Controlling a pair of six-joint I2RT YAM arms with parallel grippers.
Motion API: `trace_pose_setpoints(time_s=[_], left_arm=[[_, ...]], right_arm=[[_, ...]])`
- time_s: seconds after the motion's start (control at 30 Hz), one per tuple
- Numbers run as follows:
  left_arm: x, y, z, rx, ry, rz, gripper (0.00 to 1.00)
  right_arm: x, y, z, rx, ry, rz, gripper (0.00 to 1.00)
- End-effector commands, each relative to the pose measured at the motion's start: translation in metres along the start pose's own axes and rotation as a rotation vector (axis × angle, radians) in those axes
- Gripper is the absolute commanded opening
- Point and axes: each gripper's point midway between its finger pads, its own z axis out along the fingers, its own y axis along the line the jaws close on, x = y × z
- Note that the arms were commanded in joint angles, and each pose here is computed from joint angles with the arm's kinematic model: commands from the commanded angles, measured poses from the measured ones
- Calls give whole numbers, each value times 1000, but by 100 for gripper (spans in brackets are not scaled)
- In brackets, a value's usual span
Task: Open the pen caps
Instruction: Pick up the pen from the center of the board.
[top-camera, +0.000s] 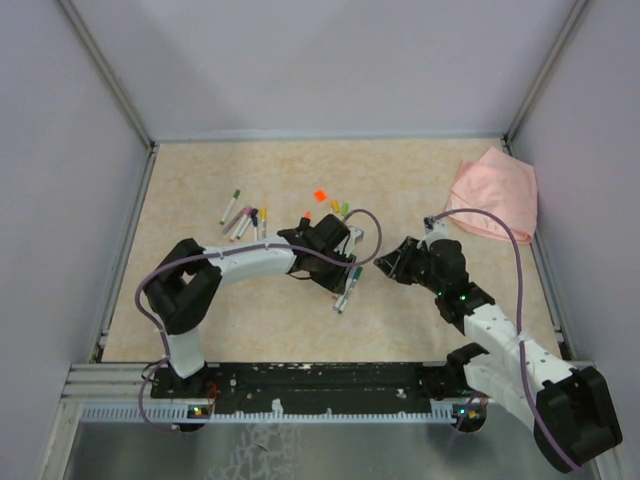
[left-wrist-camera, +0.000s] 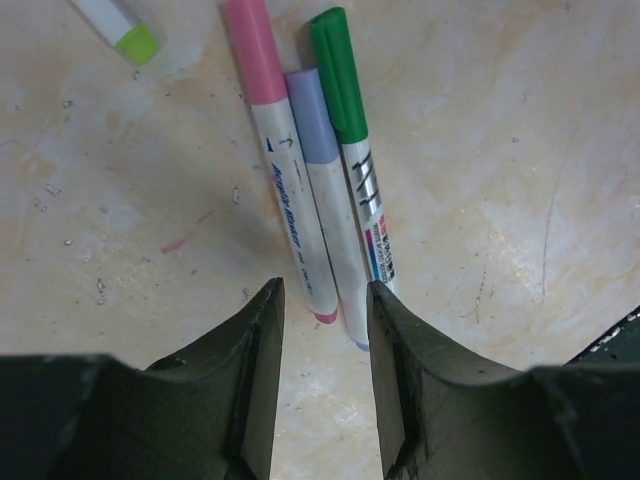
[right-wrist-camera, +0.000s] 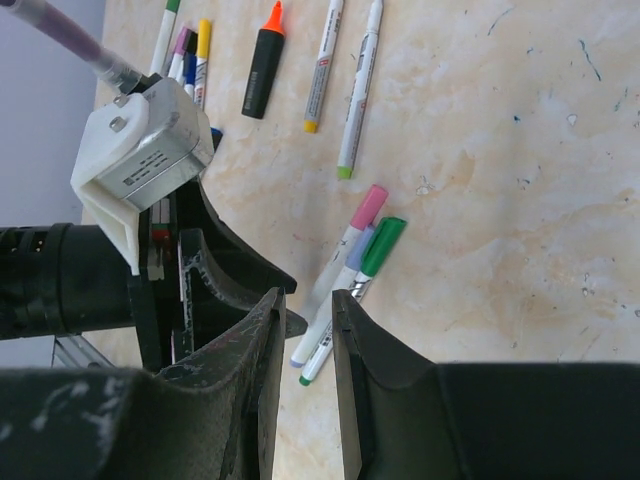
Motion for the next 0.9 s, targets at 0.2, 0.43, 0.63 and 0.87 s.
trace_pose_setpoints(time_s=[0.2, 0.43, 0.63, 0.87], left_arm=[[-9, 5, 6, -45, 25, 22, 36], [-5, 6, 11, -48, 47, 24, 35], [2, 12, 16, -75, 78, 27, 32], [5, 16, 17, -88, 95, 44, 27]], right_arm=[[-9, -3, 0, 13, -32, -14, 26], [-9, -4, 0, 14, -33, -10, 26], [-10, -3, 1, 9, -35, -5, 26], [-10, -2, 2, 4, -34, -1, 26]])
